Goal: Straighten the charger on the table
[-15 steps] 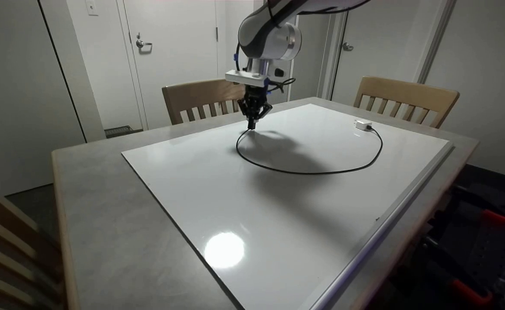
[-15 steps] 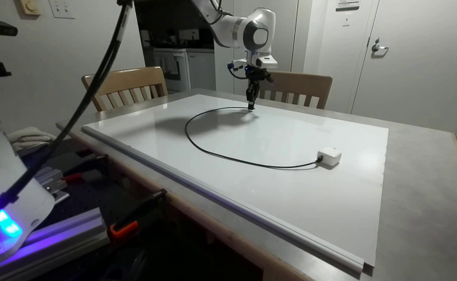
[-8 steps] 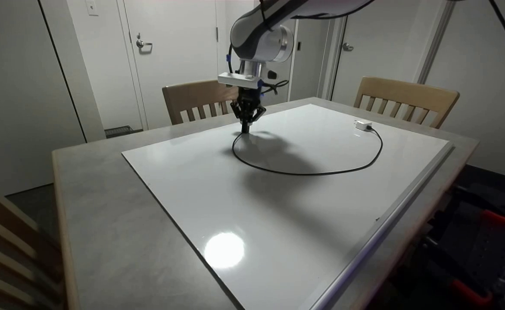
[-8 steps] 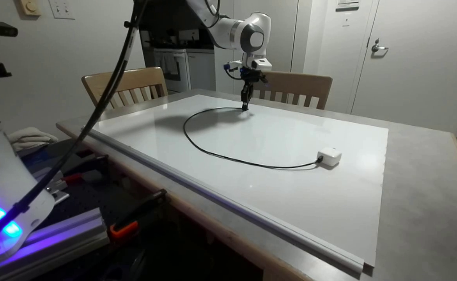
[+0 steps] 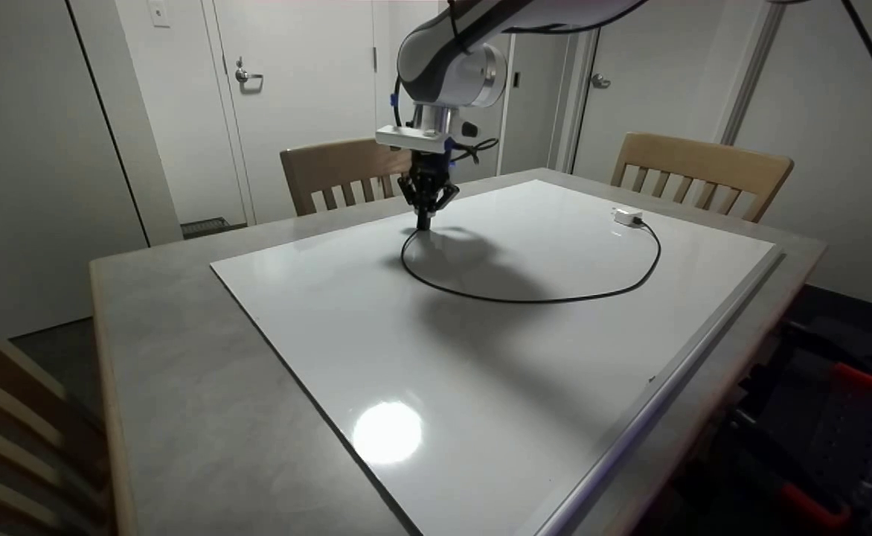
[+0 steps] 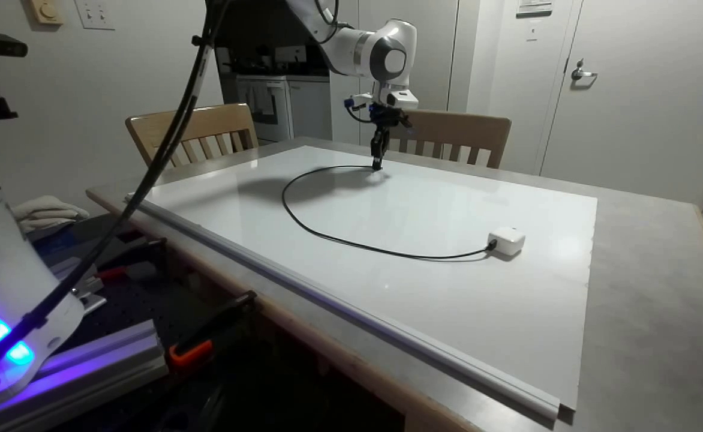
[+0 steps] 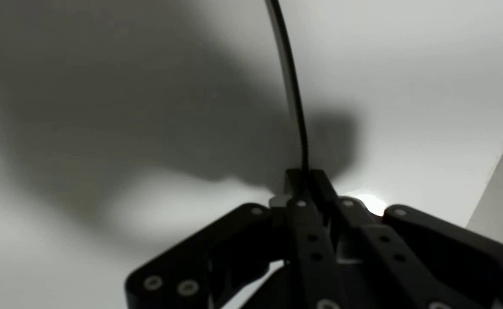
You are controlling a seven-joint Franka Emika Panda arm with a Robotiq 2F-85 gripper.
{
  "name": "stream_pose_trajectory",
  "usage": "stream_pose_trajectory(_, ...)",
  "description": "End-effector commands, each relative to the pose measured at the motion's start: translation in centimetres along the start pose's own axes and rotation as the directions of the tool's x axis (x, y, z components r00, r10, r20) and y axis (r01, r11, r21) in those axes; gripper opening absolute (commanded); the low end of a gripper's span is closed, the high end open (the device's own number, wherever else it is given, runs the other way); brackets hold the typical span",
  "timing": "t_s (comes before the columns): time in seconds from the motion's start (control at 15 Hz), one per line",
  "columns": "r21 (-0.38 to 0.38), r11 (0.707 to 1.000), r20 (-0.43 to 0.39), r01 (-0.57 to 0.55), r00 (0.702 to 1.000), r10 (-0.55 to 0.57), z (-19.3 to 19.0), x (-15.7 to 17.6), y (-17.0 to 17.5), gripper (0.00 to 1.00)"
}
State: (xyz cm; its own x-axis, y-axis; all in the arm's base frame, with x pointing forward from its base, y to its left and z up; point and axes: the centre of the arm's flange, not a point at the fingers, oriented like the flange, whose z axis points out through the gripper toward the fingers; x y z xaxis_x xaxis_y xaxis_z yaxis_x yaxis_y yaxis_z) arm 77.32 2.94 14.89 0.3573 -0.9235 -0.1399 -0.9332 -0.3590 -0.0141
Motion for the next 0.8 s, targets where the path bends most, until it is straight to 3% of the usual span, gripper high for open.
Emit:
stream_pose_trajectory(0.0, -0.006, 0.998, 0.002, 0.055, 0.998, -0.055, 0.1, 0.0, -0.5, 0.02)
stream_pose_trajectory(0.4, -0.042, 0.963, -0.006, 0.266, 0.964, -0.267, -1.0, -0.3, -2.3, 0.02)
stream_pose_trajectory(0.73, -0.082, 0.882, 0.011, 0.464, 0.886, -0.464, -2.7, -0.2, -4.9, 0.02)
